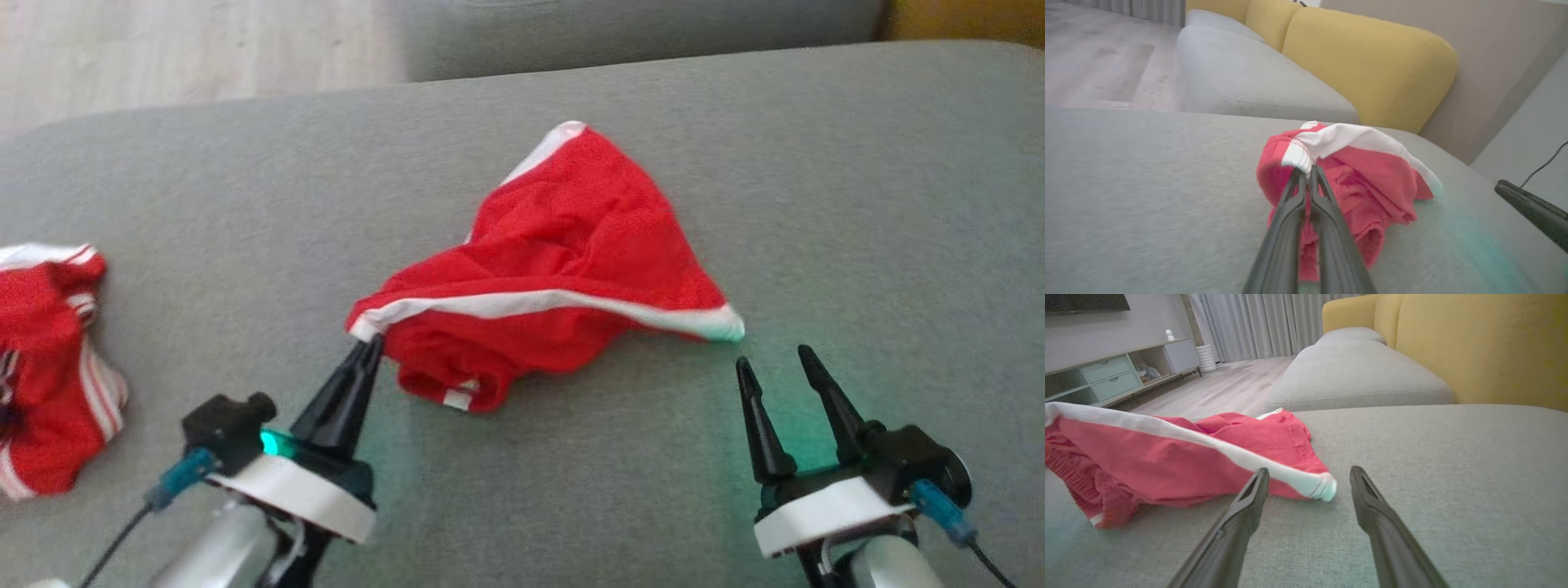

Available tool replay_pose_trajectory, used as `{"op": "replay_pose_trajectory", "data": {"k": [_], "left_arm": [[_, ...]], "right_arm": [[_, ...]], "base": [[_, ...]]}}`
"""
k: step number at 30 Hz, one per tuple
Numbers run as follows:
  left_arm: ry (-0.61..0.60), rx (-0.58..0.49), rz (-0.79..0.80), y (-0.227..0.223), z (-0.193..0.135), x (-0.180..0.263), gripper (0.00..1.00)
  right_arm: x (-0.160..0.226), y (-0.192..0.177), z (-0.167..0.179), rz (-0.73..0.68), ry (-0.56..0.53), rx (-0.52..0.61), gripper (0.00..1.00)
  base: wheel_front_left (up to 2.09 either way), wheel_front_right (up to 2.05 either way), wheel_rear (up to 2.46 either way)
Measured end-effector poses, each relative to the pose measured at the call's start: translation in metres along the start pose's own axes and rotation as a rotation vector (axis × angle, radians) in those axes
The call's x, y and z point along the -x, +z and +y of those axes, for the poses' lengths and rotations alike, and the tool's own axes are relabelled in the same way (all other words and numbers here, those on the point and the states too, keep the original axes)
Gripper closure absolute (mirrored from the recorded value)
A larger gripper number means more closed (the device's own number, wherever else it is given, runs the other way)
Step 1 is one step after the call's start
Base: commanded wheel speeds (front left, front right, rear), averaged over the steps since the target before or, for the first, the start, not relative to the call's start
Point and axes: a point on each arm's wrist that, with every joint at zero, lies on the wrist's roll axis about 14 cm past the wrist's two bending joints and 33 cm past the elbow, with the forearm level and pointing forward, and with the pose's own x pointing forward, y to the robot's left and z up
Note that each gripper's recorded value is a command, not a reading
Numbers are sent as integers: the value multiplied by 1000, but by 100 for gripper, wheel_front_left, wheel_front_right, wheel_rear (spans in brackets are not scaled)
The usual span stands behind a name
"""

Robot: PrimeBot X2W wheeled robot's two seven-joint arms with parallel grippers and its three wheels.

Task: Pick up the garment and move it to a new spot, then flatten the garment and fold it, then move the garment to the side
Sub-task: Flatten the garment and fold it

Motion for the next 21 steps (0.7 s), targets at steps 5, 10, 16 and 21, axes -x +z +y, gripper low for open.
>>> {"op": "replay_pose_trajectory", "data": {"k": [5, 10, 16, 21], "left_arm": [[83, -80, 10, 6, 34, 24, 100], [124, -124, 5, 16, 52, 32, 100], [129, -138, -13, 24, 57, 29, 100], [135, -134, 0, 21, 58, 29, 100]], "right_arm": [[-9, -24, 18, 79, 87, 23, 0], [-15, -46, 37, 155, 181, 54, 0], [-22, -57, 49, 192, 249, 82, 0], [-24, -63, 57, 210, 280, 86, 5]], "base": [[0, 0, 0], [0, 0, 0], [0, 0, 0], [0, 0, 0]]}}
